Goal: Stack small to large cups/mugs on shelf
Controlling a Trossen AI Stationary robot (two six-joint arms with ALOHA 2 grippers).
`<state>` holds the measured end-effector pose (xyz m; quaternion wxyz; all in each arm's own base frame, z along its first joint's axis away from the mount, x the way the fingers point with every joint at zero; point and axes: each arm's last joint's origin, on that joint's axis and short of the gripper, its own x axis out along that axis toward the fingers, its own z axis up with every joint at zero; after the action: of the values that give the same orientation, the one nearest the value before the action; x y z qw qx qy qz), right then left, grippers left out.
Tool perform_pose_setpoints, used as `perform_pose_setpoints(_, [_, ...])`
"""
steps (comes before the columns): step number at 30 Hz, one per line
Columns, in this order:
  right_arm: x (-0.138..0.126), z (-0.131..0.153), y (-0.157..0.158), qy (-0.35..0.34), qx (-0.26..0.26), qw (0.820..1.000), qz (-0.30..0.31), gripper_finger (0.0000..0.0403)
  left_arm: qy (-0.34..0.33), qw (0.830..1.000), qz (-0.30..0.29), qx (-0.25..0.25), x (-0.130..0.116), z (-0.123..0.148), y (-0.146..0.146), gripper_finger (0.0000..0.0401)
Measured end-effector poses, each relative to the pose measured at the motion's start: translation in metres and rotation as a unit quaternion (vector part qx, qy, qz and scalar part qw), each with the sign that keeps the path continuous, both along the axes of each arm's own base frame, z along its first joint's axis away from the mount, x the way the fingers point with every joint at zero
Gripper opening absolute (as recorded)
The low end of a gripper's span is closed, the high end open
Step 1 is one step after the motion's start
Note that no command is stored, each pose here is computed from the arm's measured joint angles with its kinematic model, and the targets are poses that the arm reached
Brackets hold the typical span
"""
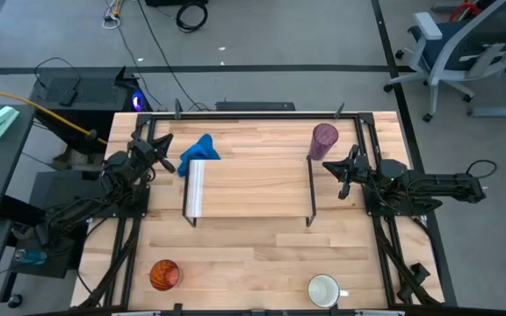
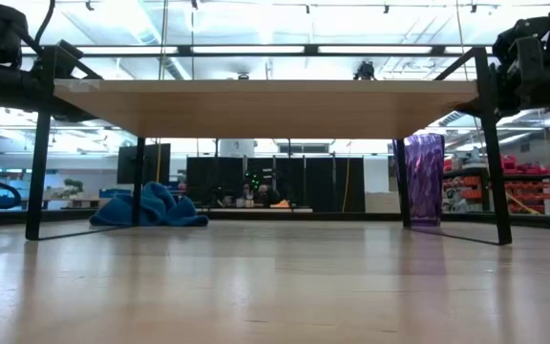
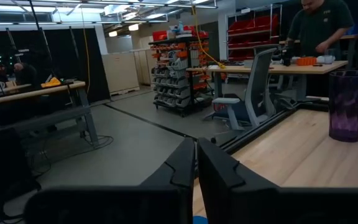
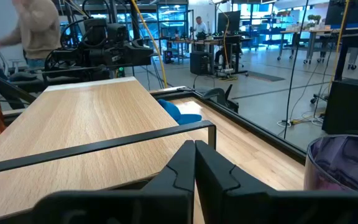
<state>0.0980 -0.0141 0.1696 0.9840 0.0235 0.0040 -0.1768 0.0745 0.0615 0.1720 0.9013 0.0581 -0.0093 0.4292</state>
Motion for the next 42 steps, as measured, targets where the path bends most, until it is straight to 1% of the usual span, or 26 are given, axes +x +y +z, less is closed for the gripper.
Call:
perform_pose_setpoints(10, [0.0,0.0,0.0,0.0,0.0,1.0,0.0,0.0015,0.0,1.0,0.0,0.0,0.0,0.0,0.0,0.0036])
perform_pose_setpoints(21, [0.0,-0.0001,0.0,0.0,0.0,1.0,0.0,0.0015,0.0,1.0,0.0,0.0,0.0,-0.0001,0.0,0.0025])
perform_pose_setpoints(32, [0.0,0.0,0.0,0.0,0.0,1.0,0.0,0.0015,0.006,1.0,0.001,0.011,-0.0001,0.001,0.0,0.0035])
perform_pose_setpoints(35, [0.0,0.0002,0.0,-0.009,0.022,1.0,0.0,0.0015,0.005,1.0,0.001,0.012,-0.0001,0.0011,0.0,0.0031])
perform_pose_setpoints(42, [0.0,0.0019,0.0,-0.019,0.024,1.0,0.0,0.0015,0.004,1.0,0.001,0.012,-0.0001,0.0013,0.0,0.0023])
